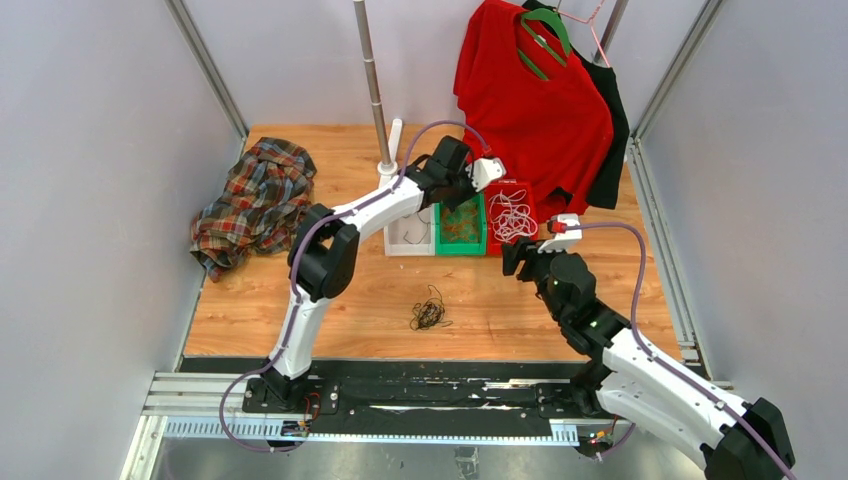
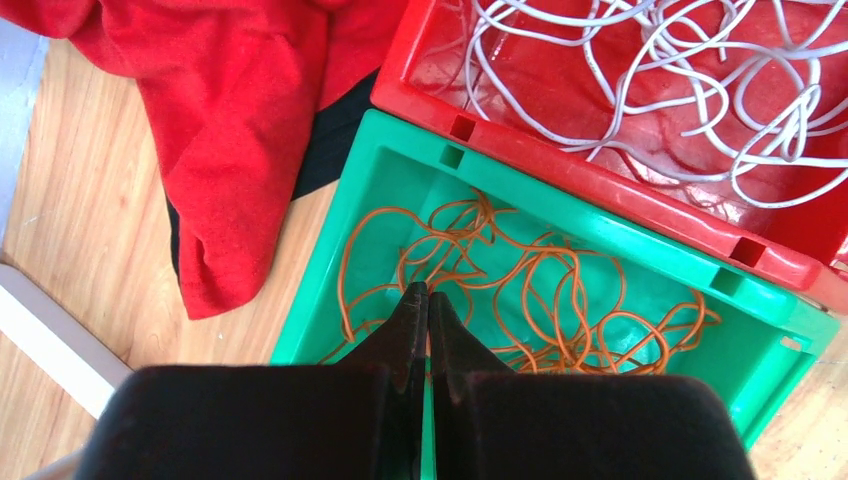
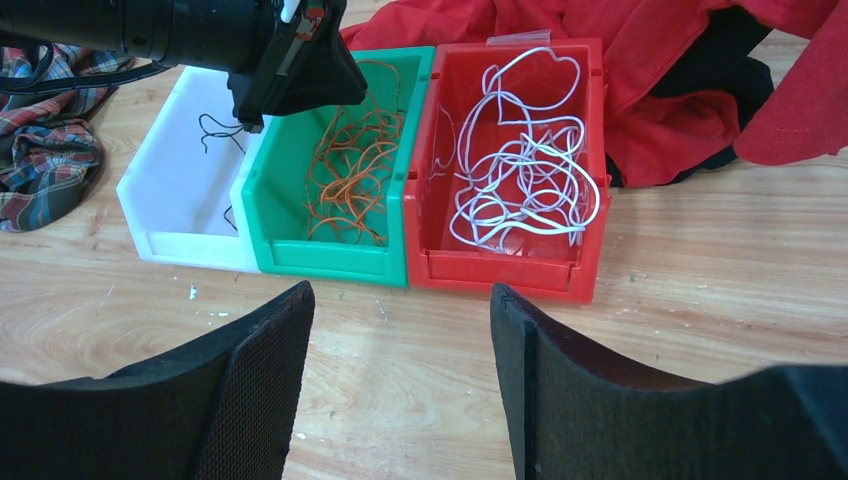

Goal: Untangle the cables
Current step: Place the cable in the bin, then untie the cable.

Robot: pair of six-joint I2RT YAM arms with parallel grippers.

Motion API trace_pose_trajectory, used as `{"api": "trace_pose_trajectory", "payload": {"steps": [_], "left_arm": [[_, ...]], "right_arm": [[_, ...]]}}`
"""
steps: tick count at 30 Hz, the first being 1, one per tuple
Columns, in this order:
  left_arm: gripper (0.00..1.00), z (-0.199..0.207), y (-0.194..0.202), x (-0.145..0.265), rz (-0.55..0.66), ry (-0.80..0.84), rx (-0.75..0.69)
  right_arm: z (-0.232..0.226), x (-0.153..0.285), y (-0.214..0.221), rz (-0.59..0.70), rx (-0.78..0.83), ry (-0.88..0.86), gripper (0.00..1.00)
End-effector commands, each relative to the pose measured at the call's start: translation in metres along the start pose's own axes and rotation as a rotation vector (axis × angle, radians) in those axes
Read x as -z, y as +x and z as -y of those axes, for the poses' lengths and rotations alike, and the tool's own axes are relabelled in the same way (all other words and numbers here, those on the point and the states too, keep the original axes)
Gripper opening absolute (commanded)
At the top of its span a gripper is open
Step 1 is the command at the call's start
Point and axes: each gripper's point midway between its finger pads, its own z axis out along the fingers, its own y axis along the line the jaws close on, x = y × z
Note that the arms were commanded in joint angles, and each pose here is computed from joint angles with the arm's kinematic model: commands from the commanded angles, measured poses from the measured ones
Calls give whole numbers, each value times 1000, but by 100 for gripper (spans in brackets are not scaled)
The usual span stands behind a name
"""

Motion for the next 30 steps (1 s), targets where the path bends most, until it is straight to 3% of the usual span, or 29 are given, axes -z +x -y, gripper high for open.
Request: {"api": "trace_pose_trajectory", "payload": {"steps": [1,3,7,11,12,24,30], "left_arm": [[0,5,-16,-2,33,1,2],[10,3,-19,2,26,3,4],[55,-6,-40,28,18,7,12],[91,-7,-55,62,20,21,-2],[96,-8,-57,72,19,23,-10],[98,-15,-41,180,-62,-43,60],[98,-35,-3,211,-126,-132,142]], "right_arm": [[4,-1,-20,34,5,28,65],[3,-1,-23,37,5,28,65],[2,0,-29,34,13,26,65],[2,2,-35,43,17,30,65],[3,2,-36,43,17,36,65],[0,1,-34,0,17,29,65],[-3,-2,-24,-31,28,15,75]]}}
